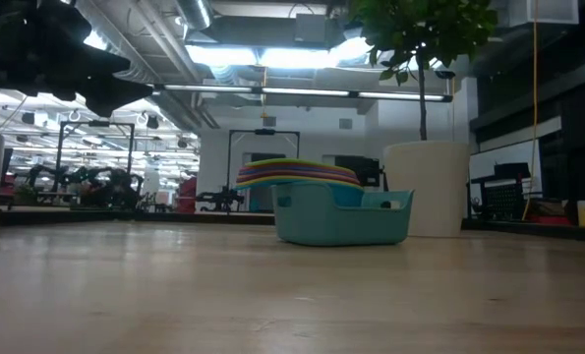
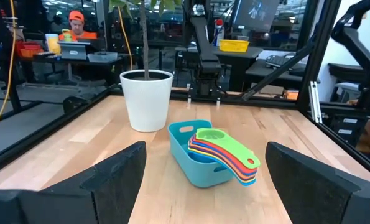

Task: Nest measuring cups in basket
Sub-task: Return to Home Position

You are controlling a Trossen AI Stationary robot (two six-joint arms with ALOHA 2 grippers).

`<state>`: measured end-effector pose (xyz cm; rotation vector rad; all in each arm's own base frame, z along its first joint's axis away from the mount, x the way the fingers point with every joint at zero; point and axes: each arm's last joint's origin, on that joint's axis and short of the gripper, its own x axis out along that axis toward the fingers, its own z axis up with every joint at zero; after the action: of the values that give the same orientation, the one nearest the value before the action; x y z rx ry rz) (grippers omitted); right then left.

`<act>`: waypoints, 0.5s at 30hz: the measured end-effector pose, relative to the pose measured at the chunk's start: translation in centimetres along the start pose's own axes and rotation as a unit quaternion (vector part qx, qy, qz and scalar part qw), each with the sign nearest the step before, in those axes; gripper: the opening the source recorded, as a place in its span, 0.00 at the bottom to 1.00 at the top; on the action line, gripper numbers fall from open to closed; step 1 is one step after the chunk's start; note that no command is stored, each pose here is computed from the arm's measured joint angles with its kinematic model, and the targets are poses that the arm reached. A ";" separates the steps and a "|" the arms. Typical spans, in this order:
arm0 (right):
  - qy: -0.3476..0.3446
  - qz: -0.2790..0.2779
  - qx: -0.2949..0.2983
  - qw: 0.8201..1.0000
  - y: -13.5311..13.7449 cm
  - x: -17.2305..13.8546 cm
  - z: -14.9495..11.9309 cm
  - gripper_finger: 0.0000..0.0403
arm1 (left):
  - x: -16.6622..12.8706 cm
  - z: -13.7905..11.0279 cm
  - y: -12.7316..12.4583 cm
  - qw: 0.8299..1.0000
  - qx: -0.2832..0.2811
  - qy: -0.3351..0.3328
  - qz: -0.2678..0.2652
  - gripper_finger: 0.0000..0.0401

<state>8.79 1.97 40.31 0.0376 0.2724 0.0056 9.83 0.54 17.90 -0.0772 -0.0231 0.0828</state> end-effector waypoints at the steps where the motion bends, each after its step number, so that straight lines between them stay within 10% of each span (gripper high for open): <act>1: -0.010 0.006 0.003 1.000 -0.1 -0.2 -0.6 0.74 | 0.0 0.0 0.0 1.000 0.000 0.000 0.000 0.81; 15: -0.119 0.060 0.047 0.990 -0.6 0.9 -9.6 0.74 | 0.0 0.0 0.0 1.000 0.001 0.001 0.002 0.81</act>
<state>7.11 1.69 30.80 0.1479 0.0306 0.1067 9.83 0.55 17.88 -0.0761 -0.0214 0.0861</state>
